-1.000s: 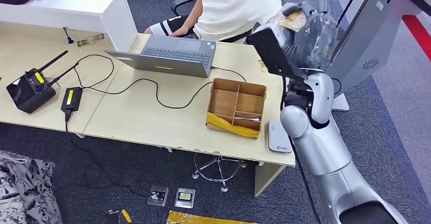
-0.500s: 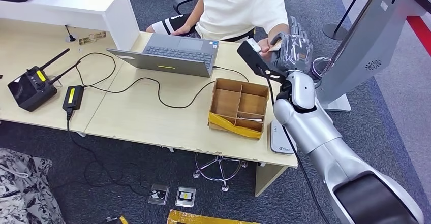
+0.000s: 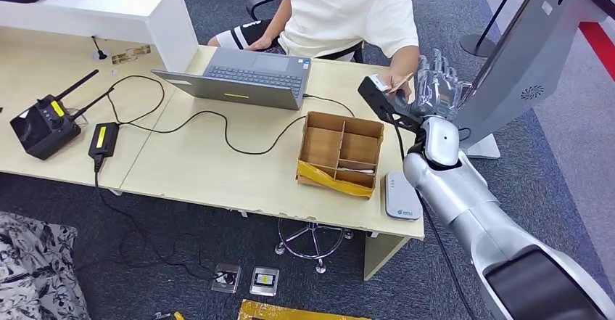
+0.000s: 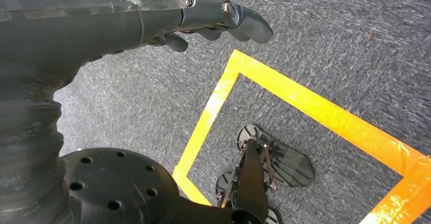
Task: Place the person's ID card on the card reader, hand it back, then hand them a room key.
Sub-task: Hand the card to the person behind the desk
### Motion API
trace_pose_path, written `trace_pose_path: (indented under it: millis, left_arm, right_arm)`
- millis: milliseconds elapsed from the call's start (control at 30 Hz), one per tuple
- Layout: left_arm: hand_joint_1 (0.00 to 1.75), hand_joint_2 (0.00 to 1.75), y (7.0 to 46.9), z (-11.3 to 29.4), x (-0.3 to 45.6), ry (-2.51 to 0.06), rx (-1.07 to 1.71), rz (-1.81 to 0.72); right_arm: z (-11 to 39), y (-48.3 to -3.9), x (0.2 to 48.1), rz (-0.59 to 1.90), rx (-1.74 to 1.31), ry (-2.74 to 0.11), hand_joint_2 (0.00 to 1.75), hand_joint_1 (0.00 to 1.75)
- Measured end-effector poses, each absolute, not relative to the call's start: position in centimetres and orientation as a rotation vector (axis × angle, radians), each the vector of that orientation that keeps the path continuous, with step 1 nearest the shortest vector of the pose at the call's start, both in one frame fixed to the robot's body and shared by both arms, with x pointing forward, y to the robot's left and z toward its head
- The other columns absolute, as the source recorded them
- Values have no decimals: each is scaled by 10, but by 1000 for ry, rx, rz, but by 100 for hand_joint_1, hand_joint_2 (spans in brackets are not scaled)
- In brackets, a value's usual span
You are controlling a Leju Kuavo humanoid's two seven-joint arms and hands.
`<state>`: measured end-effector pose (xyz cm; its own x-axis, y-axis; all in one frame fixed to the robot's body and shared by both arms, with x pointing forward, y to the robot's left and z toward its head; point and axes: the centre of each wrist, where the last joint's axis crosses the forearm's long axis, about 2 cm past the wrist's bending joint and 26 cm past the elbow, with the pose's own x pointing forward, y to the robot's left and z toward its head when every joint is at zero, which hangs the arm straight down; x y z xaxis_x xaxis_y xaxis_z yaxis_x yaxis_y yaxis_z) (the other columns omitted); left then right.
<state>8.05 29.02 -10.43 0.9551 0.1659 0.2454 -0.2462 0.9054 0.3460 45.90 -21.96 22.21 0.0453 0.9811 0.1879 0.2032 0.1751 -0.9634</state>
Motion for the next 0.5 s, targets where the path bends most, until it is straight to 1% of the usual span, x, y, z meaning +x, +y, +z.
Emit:
trace_pose_path:
  millis: [33,133,300,400,500]
  left_arm:
    - [0,175,290,-104,81,-215,383,214]
    - [0,175,290,-104,84,-221,382,211]
    - [0,175,290,-103,84,-210,387,221]
    - [0,175,290,-104,79,-188,393,246]
    - [0,175,291,-106,72,-169,400,264]
  right_arm:
    - [222,-222,459,924,-1246,-1382,175,0]
    - [220,-227,459,904,-1260,-1418,175,0]
    - [222,-223,448,850,-1274,-1621,175,0]
    - [229,-207,427,874,-1235,-1765,175,0]
    - [235,-187,391,879,-1108,-1881,175,0]
